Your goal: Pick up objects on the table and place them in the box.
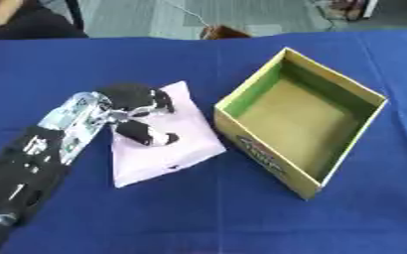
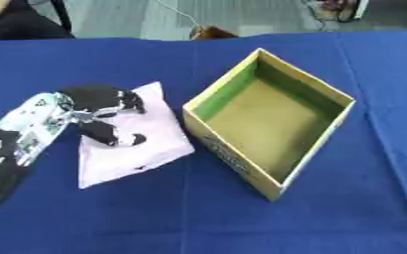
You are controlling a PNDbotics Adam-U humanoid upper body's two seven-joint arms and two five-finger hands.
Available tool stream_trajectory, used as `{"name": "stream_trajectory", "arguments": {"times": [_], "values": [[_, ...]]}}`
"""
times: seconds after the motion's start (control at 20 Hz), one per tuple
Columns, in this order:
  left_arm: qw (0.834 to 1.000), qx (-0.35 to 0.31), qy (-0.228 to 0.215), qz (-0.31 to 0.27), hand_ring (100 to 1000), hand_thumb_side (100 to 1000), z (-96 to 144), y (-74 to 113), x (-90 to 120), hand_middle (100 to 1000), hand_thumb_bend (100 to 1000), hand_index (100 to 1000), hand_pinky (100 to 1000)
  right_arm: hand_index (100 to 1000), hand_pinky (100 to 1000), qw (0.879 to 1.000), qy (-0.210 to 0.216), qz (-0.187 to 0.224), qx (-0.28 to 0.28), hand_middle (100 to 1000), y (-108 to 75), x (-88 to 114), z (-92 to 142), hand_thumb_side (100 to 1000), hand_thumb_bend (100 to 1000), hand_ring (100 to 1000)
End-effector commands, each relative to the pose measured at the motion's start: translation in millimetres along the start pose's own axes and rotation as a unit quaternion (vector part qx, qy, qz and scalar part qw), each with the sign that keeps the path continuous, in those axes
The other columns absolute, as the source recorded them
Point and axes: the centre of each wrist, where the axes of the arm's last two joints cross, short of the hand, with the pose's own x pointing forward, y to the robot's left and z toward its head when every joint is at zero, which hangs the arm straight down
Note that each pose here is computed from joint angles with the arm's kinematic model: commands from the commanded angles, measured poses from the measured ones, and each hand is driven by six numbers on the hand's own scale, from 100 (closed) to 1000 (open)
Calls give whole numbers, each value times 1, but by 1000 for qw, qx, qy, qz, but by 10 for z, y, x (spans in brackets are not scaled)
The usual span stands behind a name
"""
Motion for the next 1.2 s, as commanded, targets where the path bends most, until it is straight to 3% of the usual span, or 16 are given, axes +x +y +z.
{"name": "stream_trajectory", "arguments": {"times": [0.05,0.2,0.45,0.6,0.85,1.0,1.1,1.15,1.2], "values": [[1000,6,7,-2,766,963,40,48,-54,864,423,885,658,922,489,1000,-10,10,4,801,-62,53,-33,768,607,612],[1000,13,7,3,755,955,22,21,-18,854,425,879,649,922,489,1000,-10,9,4,801,-59,54,-35,767,607,612],[1000,-14,-4,-5,651,865,-9,-69,29,766,465,837,608,922,489,1000,-10,10,4,801,-59,54,-37,766,607,611],[999,-31,-12,-18,501,734,-7,-57,22,640,492,753,502,922,489,1000,-10,10,5,801,-58,54,-37,766,607,611],[998,-49,-20,-28,357,626,1,-38,18,518,446,623,369,922,489,1000,-11,10,5,801,-59,56,-39,765,607,611],[998,-49,-21,-27,227,541,3,-38,24,418,390,501,231,922,489,1000,-10,10,4,801,-61,55,-37,765,607,611],[999,-41,-18,-24,102,405,9,-27,20,317,320,392,100,922,489,1000,-10,11,3,801,-63,55,-36,765,606,611],[999,-35,-16,-21,100,341,12,-23,19,288,277,360,100,922,489,1000,-10,11,3,801,-64,55,-36,765,607,611],[999,-28,-13,-18,100,207,15,-14,16,227,155,299,100,922,489,1000,-10,11,3,801,-65,55,-35,764,606,611]]}}
